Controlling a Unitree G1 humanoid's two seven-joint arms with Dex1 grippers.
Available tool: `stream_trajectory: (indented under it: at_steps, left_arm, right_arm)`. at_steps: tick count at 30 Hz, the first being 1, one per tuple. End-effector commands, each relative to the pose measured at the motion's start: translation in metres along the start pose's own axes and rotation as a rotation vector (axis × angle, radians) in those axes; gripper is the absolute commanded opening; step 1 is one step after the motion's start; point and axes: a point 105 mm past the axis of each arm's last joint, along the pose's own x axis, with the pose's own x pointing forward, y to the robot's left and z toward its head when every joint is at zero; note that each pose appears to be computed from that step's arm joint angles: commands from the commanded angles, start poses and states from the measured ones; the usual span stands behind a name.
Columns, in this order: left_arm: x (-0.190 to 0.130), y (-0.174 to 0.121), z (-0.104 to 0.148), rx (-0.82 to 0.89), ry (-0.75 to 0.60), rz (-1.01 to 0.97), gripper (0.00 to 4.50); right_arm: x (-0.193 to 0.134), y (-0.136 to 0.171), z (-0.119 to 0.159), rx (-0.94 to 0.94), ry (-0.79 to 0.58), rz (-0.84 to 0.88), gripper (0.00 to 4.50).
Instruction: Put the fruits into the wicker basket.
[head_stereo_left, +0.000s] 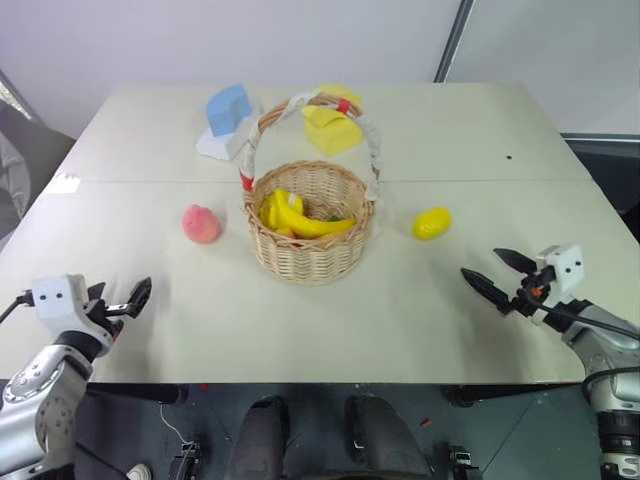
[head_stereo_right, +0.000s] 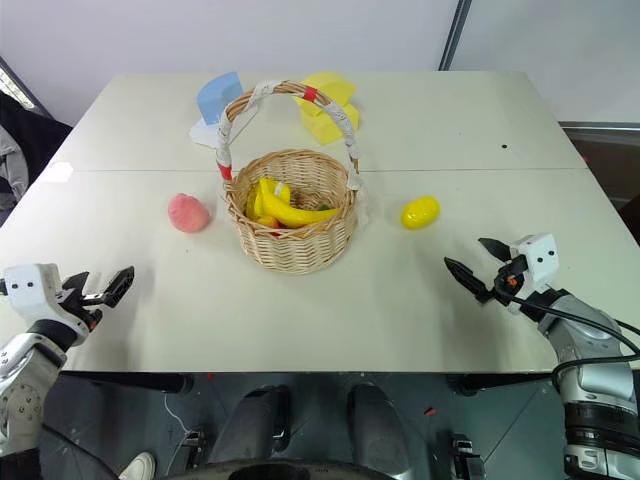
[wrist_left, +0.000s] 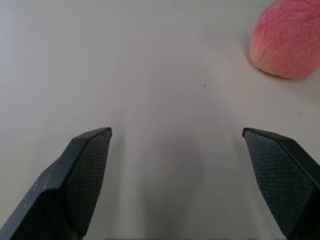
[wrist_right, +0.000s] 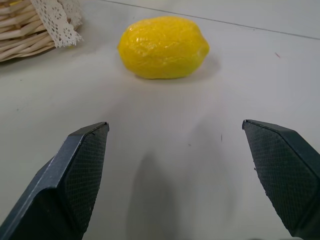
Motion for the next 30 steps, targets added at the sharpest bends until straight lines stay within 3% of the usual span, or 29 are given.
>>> stream_trajectory:
  at_steps: [1, 7, 14, 23, 30]
  left_arm:
    - [0.0, -0.005, 0.012, 0.034, -0.033, -0.019, 4.5]
    - [0.005, -0.017, 0.023, -0.003, -0.077, -0.05, 4.5]
    - [0.02, -0.047, 0.041, 0.048, -0.07, -0.181, 4.5]
    - [0.067, -0.075, 0.074, 0.215, -0.018, -0.237, 4.5]
    - [0.091, -0.092, 0.073, 0.24, 0.044, -0.265, 4.5]
  right_arm:
    - [0.004, 0.003, 0.016, -0.04, -0.042, 0.005, 4.46]
    - [0.011, 0.01, 0.024, -0.076, -0.052, 0.036, 4.46]
    - [0.008, 0.023, 0.063, -0.157, -0.112, 0.116, 4.46]
    - [0.005, 0.104, 0.133, -0.225, -0.163, 0.491, 4.46]
    - [0.017, 0.155, 0.147, -0.286, -0.214, 0.652, 4.46]
